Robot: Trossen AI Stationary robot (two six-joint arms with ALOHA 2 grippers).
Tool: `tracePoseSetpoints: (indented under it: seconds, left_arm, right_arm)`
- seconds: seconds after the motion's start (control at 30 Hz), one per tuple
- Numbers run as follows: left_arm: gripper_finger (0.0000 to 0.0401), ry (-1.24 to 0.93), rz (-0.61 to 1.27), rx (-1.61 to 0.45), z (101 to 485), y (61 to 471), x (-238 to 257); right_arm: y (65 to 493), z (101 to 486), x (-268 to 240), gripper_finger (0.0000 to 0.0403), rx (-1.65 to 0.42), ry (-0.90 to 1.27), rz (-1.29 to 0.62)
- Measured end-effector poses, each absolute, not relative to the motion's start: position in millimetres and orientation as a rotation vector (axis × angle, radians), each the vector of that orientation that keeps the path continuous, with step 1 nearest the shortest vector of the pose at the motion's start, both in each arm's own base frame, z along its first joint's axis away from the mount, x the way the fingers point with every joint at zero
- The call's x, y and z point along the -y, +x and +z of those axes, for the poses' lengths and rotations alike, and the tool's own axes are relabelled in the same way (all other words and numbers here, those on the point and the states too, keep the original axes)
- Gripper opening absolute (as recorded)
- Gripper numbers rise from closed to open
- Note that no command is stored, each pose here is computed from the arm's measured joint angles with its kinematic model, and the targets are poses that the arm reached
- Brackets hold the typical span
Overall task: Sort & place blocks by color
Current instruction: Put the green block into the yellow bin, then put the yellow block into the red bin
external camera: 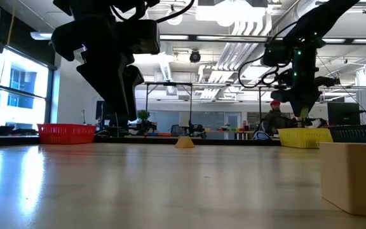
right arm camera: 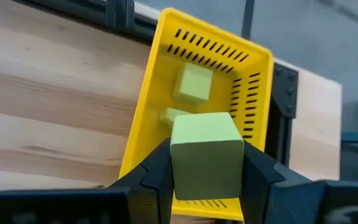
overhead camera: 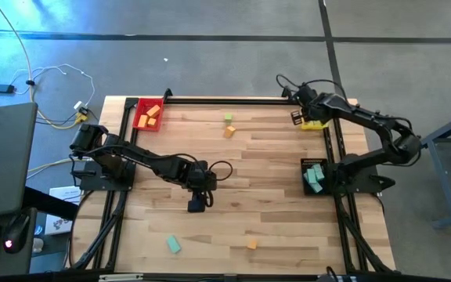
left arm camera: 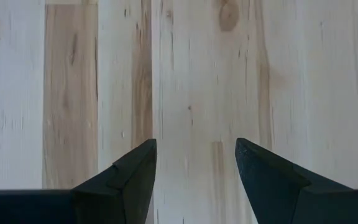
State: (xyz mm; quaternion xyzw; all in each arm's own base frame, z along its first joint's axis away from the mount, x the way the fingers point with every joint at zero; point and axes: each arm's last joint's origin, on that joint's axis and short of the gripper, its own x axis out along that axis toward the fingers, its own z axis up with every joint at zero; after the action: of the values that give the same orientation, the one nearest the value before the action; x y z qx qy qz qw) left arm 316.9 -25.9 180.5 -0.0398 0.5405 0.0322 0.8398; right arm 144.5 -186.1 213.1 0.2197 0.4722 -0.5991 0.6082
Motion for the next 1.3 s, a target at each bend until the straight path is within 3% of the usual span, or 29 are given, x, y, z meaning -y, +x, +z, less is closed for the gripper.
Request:
tracePoseSetpoints:
  seconds: [0.27, 0.67, 0.97, 1.3]
  left_arm:
    - [0.0204, -0.06, 0.057, -1.143, 180, 317, 26]
    - [0.0204, -0.05, 0.069, -1.144, 180, 317, 25]
    - [0.0204, -0.045, 0.086, -1.184, 179, 313, 26]
    - [0.0204, -0.049, 0.106, -1.191, 178, 311, 31]
  right_arm:
    - [138, 212, 191, 0.0114, -1.109, 0.551, -1.324]
    - [138, 212, 192, 0.0196, -1.102, 0.546, -1.332]
    - [149, 214, 185, 0.0194, -1.084, 0.505, -1.285]
    - [192, 227, 128, 0.0181, -1.013, 0.449, -0.987]
